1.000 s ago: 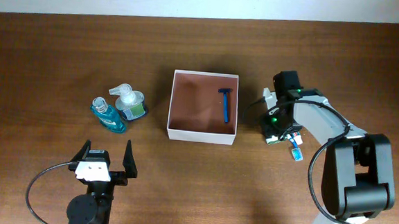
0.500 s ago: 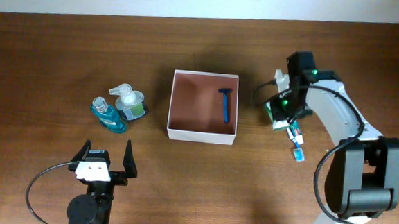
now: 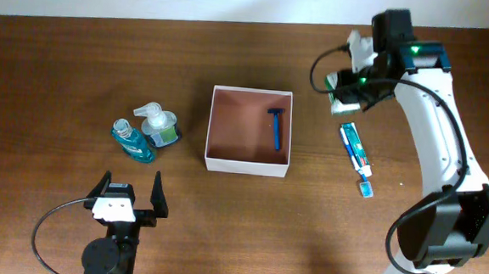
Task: Pack container
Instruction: 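Lift the soap bar and carry it over the box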
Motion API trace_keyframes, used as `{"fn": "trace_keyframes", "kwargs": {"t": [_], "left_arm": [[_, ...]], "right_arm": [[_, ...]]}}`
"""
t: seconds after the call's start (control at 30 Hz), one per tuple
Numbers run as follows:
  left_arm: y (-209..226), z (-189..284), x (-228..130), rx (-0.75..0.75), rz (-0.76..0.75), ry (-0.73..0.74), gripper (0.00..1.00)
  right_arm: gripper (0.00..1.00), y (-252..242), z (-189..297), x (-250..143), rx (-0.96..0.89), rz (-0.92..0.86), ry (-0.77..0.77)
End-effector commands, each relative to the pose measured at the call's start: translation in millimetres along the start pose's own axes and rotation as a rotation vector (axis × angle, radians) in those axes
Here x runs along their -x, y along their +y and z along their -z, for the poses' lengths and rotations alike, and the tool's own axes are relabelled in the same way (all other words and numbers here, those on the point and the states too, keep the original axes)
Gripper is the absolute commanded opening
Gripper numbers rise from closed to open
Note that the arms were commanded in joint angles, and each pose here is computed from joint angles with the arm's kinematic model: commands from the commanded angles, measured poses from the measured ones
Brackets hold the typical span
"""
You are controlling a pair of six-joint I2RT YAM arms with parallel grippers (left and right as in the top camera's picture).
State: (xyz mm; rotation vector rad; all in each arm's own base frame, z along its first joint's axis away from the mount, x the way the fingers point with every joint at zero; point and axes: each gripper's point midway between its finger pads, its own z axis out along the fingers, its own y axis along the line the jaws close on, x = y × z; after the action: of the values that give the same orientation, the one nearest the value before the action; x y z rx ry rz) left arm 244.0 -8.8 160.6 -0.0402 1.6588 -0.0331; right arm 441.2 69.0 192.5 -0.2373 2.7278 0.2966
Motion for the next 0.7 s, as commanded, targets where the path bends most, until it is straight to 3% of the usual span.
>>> {"fn": "trace_keyframes", "kwargs": {"t": [0.0,0.13,0.3,0.67], "left_arm": [[-0.3,-0.4,-1.9,-0.005,0.003,-0.001,0.99],[-0.3,-0.4,-1.9,-0.005,0.003,-0.001,0.99],[-0.3,-0.4,-1.9,-0.005,0.003,-0.001,1.00],[-0.3,-0.4,-1.9,-0.005,0.003,-0.001,0.99]], "right_arm": [[0.30,33.2,15.5,21.8,0.091,-0.097,-0.064],[0.30,62.2,15.0,22.4,0.123,-0.125,-0.057],[0.30,103.3,8.7,17.0,0.128,-0.031,-0.047],[0.30,145.0,-29.5,-4.5,0.046,0.072,0.029]]}}
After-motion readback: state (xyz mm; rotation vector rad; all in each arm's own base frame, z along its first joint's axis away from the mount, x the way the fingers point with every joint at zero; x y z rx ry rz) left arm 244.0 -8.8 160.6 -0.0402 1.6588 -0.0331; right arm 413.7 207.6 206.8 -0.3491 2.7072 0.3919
